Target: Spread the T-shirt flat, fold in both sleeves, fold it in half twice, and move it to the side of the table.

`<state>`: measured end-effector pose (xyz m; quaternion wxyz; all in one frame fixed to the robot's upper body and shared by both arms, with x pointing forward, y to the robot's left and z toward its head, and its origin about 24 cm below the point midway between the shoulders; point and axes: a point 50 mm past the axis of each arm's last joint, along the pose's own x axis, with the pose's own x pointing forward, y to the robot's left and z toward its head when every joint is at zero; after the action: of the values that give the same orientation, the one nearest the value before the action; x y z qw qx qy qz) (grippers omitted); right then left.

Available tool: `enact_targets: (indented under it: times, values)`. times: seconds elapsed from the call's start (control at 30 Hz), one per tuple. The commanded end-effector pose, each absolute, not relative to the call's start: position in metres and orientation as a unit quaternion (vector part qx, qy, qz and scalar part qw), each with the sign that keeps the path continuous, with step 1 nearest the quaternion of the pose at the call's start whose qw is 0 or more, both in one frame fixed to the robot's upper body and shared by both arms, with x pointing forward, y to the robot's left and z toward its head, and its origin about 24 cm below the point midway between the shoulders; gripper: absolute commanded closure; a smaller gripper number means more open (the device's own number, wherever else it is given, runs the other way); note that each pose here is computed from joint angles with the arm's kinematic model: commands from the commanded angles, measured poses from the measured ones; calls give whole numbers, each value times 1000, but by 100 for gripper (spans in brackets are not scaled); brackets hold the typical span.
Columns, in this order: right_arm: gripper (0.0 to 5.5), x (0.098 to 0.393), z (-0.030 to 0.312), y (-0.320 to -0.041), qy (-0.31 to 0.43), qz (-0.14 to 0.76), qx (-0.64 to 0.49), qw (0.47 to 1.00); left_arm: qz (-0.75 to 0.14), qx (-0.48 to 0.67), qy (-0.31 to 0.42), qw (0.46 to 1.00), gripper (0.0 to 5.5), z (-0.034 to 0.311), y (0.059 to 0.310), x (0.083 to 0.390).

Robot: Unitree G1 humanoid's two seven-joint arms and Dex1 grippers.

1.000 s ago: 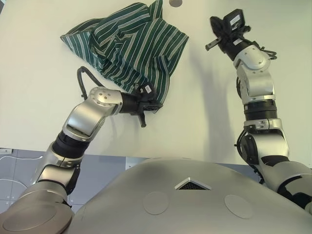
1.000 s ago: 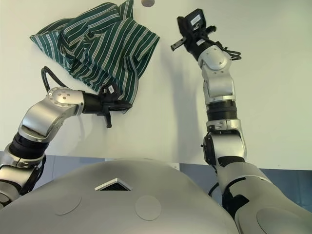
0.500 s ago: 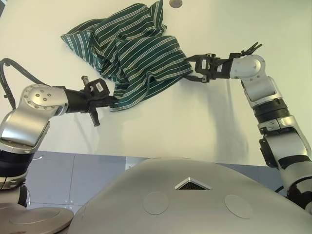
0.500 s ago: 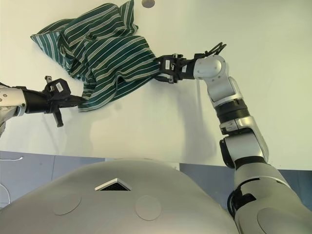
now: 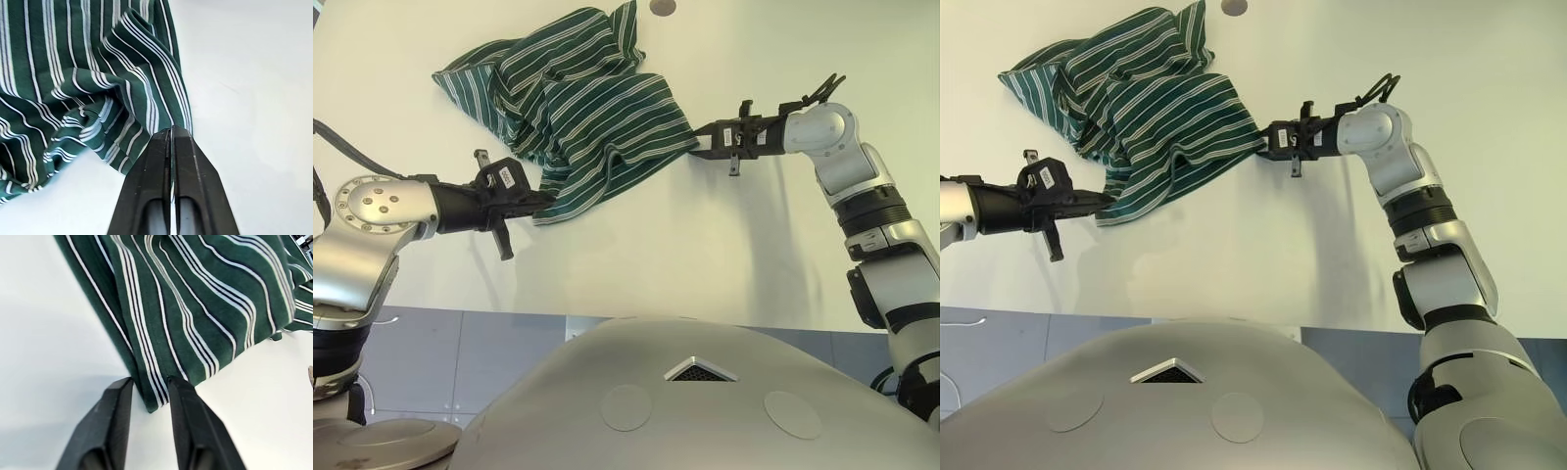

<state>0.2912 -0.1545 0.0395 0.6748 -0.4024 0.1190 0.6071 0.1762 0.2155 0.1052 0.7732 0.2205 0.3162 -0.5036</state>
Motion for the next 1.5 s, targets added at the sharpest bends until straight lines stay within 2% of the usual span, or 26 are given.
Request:
enact_targets:
  times: [0.03,0.1,0.17,0.27,0.33,0.43,0.63,0.73,0.77,0.8,0.9,0.97,1.0,1.13,1.27,1.33,1.43,1.5]
  values:
    - [510,276,8,-169,202,612,-414,643,-498,251,339,758,463,99,220,167]
    - [550,276,5,-167,213,606,-406,650,-504,270,345,744,419,94,220,161]
    - [550,276,3,-165,217,604,-400,654,-504,287,347,737,380,85,221,161]
    - [550,277,3,-163,217,605,-402,653,-508,267,347,742,376,65,215,165]
    - [550,279,5,-163,216,606,-405,650,-483,299,357,742,376,47,222,173]
    - [550,277,3,-167,226,612,-414,635,-479,290,359,747,376,41,225,176]
    - [550,278,5,-165,221,611,-401,645,-468,325,427,702,489,21,241,168]
    - [550,280,8,-163,217,612,-398,648,-481,305,443,692,543,14,235,163]
    - [550,280,9,-164,215,611,-395,652,-482,302,427,702,547,15,230,167]
    - [550,282,13,-165,211,606,-387,662,-469,295,389,736,547,20,225,180]
    - [550,291,32,-164,182,587,-318,722,-425,257,258,828,547,52,213,220]
    - [550,309,72,-159,128,567,-203,788,-386,216,149,884,547,93,211,251]
    - [550,312,84,-158,114,564,-170,800,-374,203,121,897,547,104,211,259]
    - [550,360,172,-145,-2,525,-51,849,-279,213,-19,936,547,188,219,331]
    - [550,401,247,-133,-66,446,-60,891,-231,257,-91,934,547,262,200,393]
    - [550,408,260,-133,-74,421,-70,901,-219,261,-102,935,547,275,197,402]
    - [550,415,315,-147,-124,309,-98,938,-150,267,-116,945,547,322,201,412]
    - [550,415,339,-158,-147,243,-115,952,-114,279,-127,945,547,345,201,412]
